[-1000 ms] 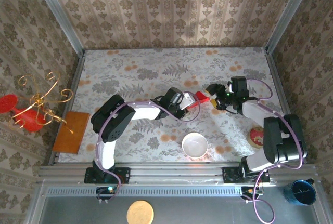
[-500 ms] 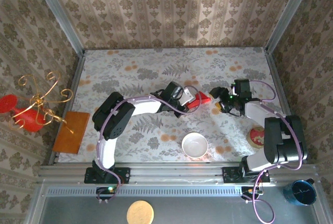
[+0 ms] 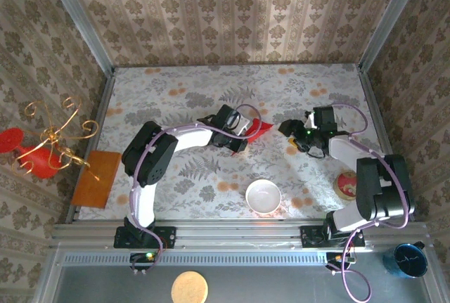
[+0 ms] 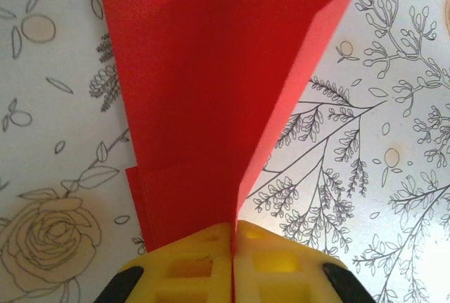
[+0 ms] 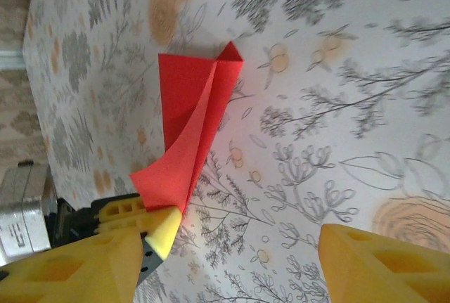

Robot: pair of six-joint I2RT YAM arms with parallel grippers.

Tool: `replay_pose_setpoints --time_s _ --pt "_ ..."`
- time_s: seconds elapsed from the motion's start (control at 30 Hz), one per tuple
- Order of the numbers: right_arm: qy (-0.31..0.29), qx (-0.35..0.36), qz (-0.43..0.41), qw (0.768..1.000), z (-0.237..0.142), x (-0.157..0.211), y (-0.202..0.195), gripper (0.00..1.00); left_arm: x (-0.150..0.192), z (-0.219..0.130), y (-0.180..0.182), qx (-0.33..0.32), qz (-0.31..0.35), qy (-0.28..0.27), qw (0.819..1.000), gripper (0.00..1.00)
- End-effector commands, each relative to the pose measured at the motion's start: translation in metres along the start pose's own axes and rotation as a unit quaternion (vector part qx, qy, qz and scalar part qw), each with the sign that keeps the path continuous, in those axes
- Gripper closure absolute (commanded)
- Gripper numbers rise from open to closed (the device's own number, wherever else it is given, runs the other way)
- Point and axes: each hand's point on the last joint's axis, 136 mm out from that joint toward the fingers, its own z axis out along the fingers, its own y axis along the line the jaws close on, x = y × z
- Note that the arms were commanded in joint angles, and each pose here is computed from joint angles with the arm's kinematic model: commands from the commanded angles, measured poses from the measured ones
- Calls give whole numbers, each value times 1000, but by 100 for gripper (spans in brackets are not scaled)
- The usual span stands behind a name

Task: Fold a paper plane with a square sheet of paper (pick it up from the middle)
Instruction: Fold the wing for the fifth time at the center of the table.

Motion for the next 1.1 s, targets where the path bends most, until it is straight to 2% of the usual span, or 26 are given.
replay_pose_setpoints --time_s 0.0,0.5,0.83,1.07 --pt "29 -6 -49 998 11 10 14 31 9 -11 -10 18 -48 24 998 92" --pt "85 6 -126 988 48 44 23 35 2 -12 -22 114 -141 32 983 92" --pt "112 23 -153 982 71 50 27 39 5 -10 -24 151 -179 35 972 92" --pt "109 31 -151 982 79 46 24 40 10 -6 -25 169 -205 38 963 92"
